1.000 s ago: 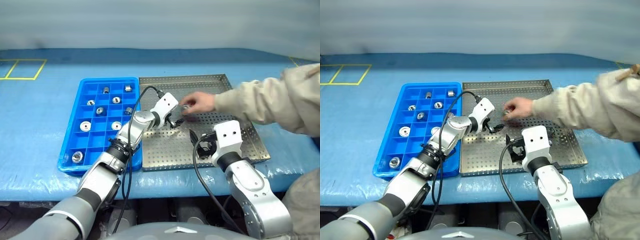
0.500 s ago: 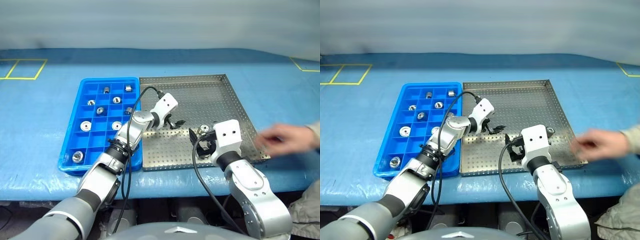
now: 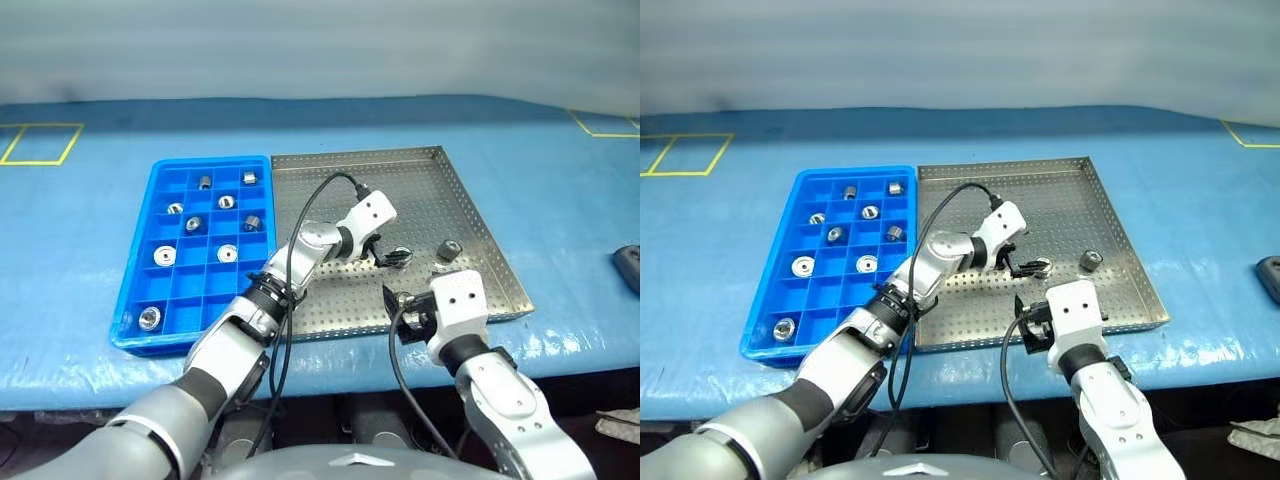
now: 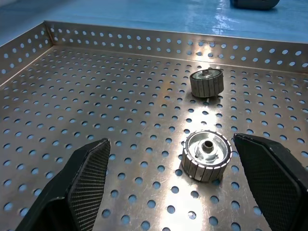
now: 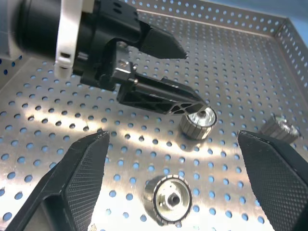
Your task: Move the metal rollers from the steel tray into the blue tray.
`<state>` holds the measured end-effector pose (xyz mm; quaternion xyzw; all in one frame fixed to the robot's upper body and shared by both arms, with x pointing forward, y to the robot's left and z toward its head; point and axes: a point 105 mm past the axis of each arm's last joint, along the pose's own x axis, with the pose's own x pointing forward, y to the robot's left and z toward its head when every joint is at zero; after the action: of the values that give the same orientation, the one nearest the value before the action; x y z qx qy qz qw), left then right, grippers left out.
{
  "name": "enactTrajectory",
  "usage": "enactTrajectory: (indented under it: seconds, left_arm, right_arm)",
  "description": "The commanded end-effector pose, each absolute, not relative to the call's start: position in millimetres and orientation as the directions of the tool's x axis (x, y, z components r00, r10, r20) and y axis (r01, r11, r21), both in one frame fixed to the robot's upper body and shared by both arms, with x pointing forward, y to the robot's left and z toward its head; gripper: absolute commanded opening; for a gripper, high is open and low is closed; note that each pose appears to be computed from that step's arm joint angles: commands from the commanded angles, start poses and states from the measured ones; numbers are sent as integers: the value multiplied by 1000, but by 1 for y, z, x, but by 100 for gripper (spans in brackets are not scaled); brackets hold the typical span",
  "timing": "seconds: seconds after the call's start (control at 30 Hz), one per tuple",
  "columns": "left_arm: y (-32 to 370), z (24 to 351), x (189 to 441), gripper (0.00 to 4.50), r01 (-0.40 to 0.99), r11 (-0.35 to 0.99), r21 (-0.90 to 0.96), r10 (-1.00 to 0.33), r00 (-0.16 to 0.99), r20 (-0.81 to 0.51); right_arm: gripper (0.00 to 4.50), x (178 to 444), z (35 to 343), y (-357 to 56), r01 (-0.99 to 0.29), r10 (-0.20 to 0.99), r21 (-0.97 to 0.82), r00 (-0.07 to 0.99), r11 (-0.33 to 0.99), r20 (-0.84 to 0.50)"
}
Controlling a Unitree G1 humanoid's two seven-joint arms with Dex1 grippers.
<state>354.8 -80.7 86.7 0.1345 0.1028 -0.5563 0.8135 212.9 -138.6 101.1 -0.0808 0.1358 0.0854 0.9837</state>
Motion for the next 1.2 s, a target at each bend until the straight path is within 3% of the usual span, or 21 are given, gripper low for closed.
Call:
enactTrajectory:
  seconds: [0.03,0.33,0.6,0.7,1.07,1.2]
  left_arm:
    - [-97,101,353,450,942,300,152,-900,332,-282]
    - [-107,89,353,450,941,296,167,-886,335,-319]
    - [-110,81,351,450,943,294,158,-876,332,-349]
    - [-110,80,352,386,942,295,158,-875,333,-351]
    - [-106,78,354,17,940,301,161,-871,340,-356]
    - [-105,77,354,5,940,301,161,-870,340,-359]
  right_arm:
    - [447,208,113,-143,-126,94,-141,972,982,-217]
    - [447,195,94,-159,-12,-22,-106,950,994,-312]
    - [447,192,84,-164,23,-53,-90,937,996,-345]
    - [450,193,84,-165,29,-58,-88,937,996,-343]
    - [450,194,83,-163,23,-49,-81,939,996,-341]
    - [450,196,84,-163,17,-43,-79,940,997,-337]
